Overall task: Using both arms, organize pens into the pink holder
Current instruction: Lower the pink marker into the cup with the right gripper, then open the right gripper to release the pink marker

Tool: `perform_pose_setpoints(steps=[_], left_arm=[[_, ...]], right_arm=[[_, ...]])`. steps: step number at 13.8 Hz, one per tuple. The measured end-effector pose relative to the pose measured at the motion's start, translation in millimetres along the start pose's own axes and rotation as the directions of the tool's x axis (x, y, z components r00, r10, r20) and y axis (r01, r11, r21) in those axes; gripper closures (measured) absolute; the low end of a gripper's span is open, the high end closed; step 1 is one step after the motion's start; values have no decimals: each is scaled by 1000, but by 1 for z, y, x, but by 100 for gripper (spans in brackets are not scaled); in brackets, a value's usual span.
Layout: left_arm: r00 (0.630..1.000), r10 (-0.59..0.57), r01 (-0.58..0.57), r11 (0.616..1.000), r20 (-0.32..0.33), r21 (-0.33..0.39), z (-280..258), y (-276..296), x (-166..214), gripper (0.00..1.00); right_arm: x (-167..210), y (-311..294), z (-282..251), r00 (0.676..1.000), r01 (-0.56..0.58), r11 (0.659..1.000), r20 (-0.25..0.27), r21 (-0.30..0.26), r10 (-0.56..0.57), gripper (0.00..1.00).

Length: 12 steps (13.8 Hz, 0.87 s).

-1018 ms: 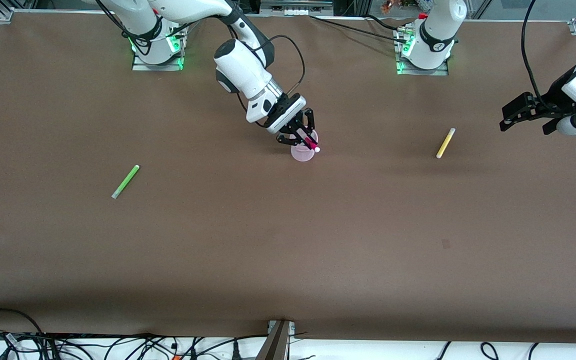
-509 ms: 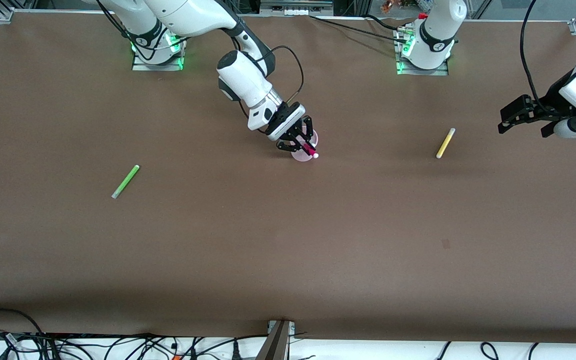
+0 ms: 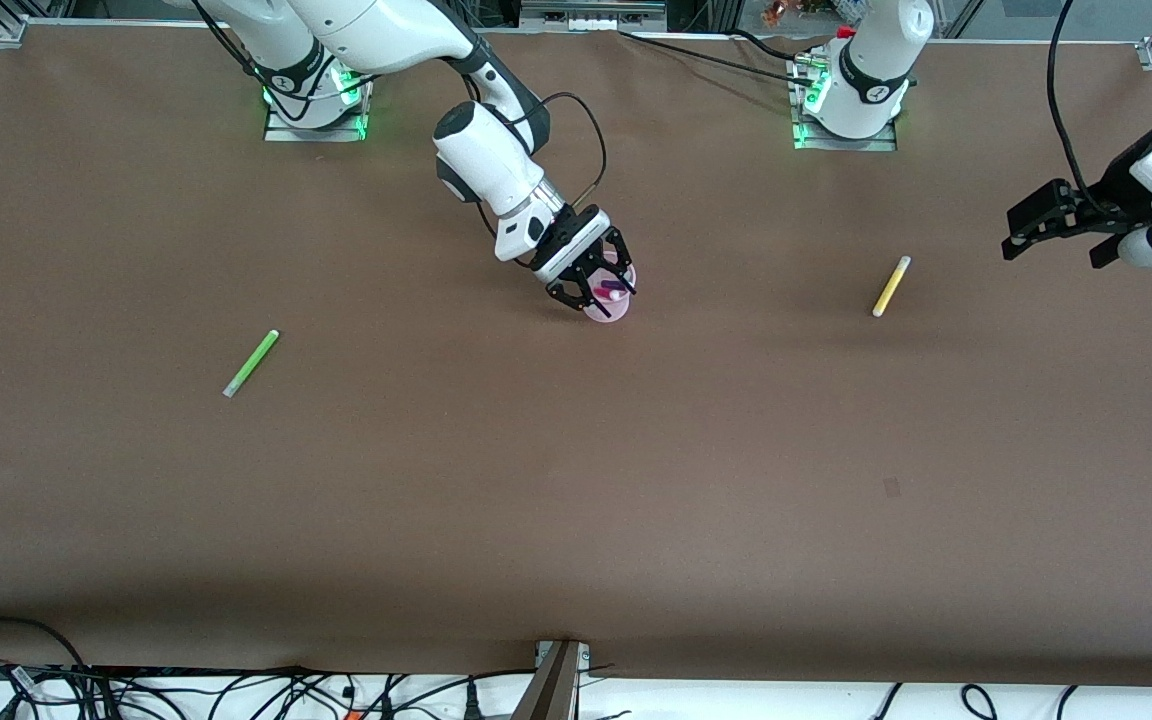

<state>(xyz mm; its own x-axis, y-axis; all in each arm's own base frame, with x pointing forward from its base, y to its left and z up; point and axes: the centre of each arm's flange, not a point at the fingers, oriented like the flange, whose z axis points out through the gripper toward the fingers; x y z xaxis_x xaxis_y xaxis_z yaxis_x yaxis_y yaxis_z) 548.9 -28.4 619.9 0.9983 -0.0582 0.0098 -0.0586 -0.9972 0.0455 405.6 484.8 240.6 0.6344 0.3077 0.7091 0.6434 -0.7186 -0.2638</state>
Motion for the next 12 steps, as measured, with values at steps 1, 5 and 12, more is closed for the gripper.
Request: perform_pose_setpoints(steps=[1,5,12], left_arm=[[1000,17,-17,1000,14,0,-2,10,-2,0],[998,24,-24,1000,64,-3,13,14,1,0],[999,16,-15,1000,48,-5,8,8,12,0]], right_arm=[[3,-1,-1,1000,4,1000,-8,1,-4,30],[23,-5,-14,999,14,1000,-43,4,-14,5],[102,16,-57,993,22,994,121,-106,-9,0]])
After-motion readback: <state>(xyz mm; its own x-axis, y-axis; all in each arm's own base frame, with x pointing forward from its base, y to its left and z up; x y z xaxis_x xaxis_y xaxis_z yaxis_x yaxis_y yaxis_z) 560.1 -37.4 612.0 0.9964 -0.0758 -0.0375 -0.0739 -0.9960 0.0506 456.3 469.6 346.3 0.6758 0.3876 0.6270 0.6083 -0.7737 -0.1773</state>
